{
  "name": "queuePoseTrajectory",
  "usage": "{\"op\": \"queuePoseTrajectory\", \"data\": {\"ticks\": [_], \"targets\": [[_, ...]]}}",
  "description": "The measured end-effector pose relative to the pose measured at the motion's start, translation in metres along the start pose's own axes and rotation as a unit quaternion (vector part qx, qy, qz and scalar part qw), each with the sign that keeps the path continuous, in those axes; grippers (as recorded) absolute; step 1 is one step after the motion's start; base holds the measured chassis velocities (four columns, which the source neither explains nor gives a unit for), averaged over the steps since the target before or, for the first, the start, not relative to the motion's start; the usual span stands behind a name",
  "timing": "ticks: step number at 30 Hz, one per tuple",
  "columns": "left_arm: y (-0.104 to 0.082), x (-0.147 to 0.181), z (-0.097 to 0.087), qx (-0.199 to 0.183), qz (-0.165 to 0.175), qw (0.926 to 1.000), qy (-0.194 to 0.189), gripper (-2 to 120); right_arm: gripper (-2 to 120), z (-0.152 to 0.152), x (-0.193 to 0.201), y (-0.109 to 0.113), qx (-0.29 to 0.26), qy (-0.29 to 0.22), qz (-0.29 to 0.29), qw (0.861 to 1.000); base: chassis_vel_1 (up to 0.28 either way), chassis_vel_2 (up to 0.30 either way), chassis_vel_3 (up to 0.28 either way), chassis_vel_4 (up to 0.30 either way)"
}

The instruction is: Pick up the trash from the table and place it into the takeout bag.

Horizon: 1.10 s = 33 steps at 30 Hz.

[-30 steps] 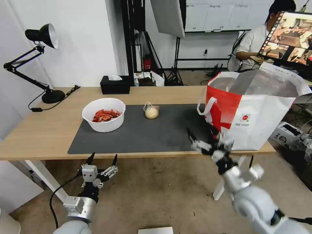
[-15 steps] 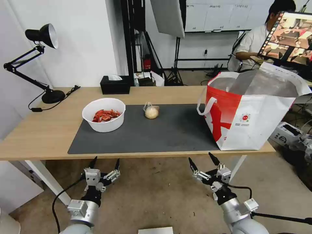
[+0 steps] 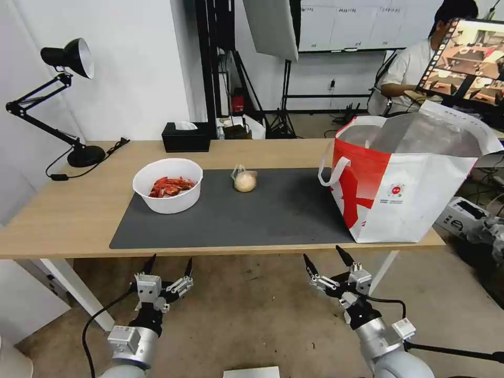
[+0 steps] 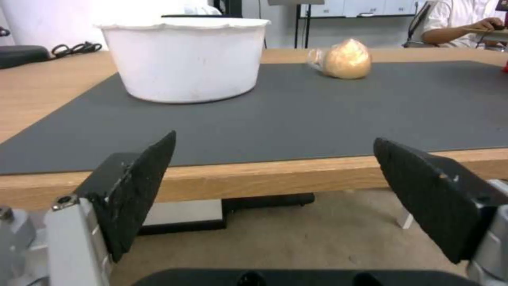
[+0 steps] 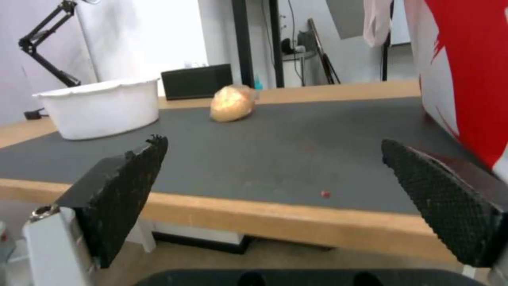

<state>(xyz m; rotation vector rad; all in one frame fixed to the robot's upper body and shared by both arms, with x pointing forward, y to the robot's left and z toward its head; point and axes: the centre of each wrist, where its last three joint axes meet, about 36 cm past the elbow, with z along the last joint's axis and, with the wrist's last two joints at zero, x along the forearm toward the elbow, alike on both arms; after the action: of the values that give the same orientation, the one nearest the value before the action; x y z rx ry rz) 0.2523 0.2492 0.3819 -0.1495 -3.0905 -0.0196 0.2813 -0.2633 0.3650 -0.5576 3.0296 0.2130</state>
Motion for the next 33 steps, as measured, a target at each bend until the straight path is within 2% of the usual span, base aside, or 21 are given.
{"op": "queuePoseTrajectory", "data": {"ticks": [8,20,33], "targets": [[0.001,-0.001,-0.001,-0.002,0.002,1.0000,-0.002,100,100,-0.006,-0.011,-0.005,0.008,-0.003,0.002,1.000,0.000,0.000,0.000,0.000],[0.000,-0.003,-0.002,-0.002,0.001,1.0000,-0.006,100,100,-0.006,-0.024,0.003,0.004,0.003,-0.012,1.000,0.000,0.000,0.000,0.000],[0.000,-0.002,-0.005,-0.001,-0.003,0.9999,-0.010,100,100,-0.025,-0.078,0.016,0.011,-0.003,-0.059,0.998,0.000,0.000,0.000,0.000]]}}
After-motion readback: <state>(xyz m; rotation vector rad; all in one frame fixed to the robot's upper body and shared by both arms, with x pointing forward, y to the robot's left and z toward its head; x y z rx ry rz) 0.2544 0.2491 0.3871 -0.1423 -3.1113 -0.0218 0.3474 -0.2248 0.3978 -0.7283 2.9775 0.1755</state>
